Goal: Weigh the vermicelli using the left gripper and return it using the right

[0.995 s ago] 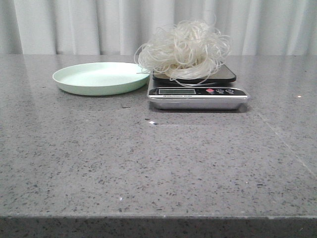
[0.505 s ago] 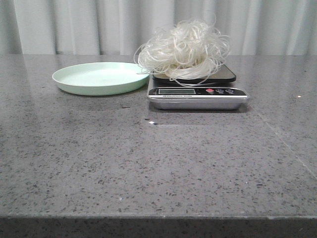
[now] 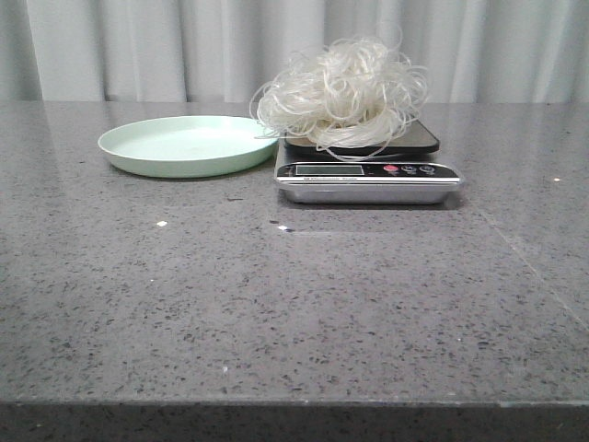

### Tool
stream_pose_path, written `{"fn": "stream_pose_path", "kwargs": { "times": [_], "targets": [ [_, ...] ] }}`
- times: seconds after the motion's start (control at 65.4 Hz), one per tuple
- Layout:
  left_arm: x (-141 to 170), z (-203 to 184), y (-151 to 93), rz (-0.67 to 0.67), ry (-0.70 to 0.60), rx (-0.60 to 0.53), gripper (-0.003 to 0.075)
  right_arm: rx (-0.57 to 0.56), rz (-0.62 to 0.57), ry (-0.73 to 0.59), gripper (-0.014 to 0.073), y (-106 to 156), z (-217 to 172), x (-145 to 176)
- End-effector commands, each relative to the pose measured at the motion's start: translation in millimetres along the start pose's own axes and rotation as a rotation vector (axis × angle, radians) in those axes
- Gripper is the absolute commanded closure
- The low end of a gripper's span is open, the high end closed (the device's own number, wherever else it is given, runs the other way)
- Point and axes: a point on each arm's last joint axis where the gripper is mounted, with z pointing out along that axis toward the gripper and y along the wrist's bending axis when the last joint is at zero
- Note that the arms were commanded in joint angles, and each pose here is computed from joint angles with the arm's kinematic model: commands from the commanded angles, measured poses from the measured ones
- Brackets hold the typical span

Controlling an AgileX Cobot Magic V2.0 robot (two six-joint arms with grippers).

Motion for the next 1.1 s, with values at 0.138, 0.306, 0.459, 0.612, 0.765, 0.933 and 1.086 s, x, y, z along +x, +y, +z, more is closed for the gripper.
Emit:
{"fn": "stream_pose_path", "kwargs": {
  "times": [0.138, 0.306, 0.459, 0.612, 0.765, 0.933, 1.086],
  "targets": [
    [16.8, -38.5, 0.3, 0.026, -0.233, -0.016, 0.0501, 0.0, -0.007, -0.097, 0.0433, 0.1, -1.8, -10.0],
    [30.5, -46.5, 0.4, 0.026, -0.28, -0.018, 0.0587, 0.0, -0.007, -0.097, 0.0433, 0.1, -1.8, -10.0],
    [31.7, -46.3, 0.3, 0.01, -0.304, -0.013, 0.0587, 0.0, -0.007, -0.097, 0.0433, 0.1, -1.8, -10.0],
    [31.0, -46.6, 0.3, 0.01, -0.312, -0.014, 0.0587, 0.0, -0.007, -0.1, 0.0433, 0.1, -1.8, -10.3],
    [30.5, -46.7, 0.1, 0.001, -0.317, -0.01, 0.0587, 0.0, -0.007, -0.193, 0.0433, 0.2, -3.0, -18.7],
    [30.5, -46.7, 0.0, -0.005, -0.318, -0.008, 0.0587, -0.001, -0.006, -0.437, 0.0433, 0.3, -10.0, -42.7],
    [30.5, -46.7, 0.0, -0.005, -0.318, -0.008, 0.0587, -0.005, -0.005, -0.29, 0.0433, 1.5, -4.1, -70.8]
  ]
}}
